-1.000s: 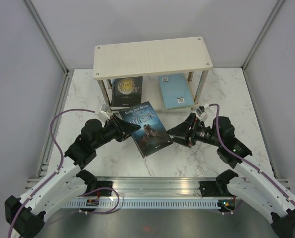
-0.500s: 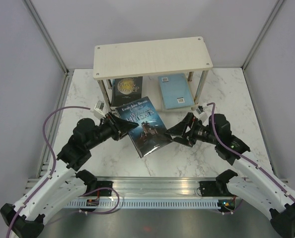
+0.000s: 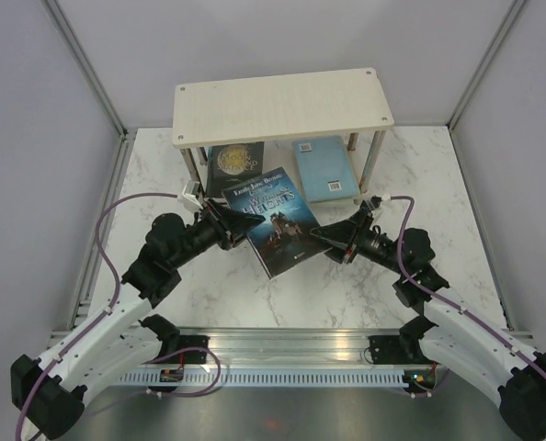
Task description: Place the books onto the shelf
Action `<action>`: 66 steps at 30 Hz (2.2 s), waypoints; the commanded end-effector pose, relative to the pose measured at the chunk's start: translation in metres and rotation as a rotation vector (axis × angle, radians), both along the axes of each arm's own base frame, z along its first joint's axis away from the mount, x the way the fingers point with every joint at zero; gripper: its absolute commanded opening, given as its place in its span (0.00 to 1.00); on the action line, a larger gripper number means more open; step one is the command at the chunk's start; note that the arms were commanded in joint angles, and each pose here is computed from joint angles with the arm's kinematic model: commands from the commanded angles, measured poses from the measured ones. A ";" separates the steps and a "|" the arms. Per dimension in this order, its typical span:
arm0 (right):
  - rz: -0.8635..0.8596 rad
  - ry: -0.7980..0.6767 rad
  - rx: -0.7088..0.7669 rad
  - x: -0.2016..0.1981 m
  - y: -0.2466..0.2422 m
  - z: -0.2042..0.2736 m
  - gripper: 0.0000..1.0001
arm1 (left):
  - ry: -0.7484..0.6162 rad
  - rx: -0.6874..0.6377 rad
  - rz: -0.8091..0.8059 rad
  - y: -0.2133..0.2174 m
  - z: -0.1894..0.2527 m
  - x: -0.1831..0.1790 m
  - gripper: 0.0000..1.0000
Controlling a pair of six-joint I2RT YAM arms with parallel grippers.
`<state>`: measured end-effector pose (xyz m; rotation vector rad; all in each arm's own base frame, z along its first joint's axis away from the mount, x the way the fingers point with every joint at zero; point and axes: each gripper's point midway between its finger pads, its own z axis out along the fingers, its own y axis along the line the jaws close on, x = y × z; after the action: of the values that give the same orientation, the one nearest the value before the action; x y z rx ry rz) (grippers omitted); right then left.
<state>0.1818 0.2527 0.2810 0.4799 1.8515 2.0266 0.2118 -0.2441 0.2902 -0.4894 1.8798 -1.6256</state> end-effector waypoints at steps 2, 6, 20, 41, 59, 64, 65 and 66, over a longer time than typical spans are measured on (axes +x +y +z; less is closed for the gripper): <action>0.035 -0.134 0.169 -0.012 -0.005 0.061 0.42 | -0.163 -0.140 -0.012 -0.004 0.065 0.003 0.02; 0.058 -0.165 0.153 -0.014 -0.001 0.064 0.33 | -0.125 -0.116 0.005 -0.008 0.051 0.014 0.02; -0.066 -0.116 -0.033 0.023 -0.008 0.038 0.00 | -0.102 0.058 -0.067 -0.022 0.036 0.023 0.73; -0.432 -0.045 -0.110 0.186 -0.085 0.022 0.00 | -0.126 0.253 0.022 0.047 0.034 -0.023 0.92; -0.451 0.116 -0.225 0.264 -0.108 -0.077 0.11 | -0.119 0.313 0.014 0.051 0.027 -0.026 0.92; -0.470 0.168 -0.267 0.251 -0.119 -0.095 0.65 | -0.110 0.329 0.011 0.049 0.025 -0.020 0.91; -0.470 0.192 -0.284 0.248 -0.121 -0.101 0.79 | -0.110 0.331 0.012 0.048 0.024 -0.019 0.91; -0.464 0.205 -0.296 0.244 -0.121 -0.106 0.85 | -0.109 0.331 0.010 0.048 0.024 -0.019 0.91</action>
<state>0.4280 0.1380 0.1596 1.0246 1.9209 1.4381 0.1909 -0.1975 0.2966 -0.3314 2.0581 -1.2836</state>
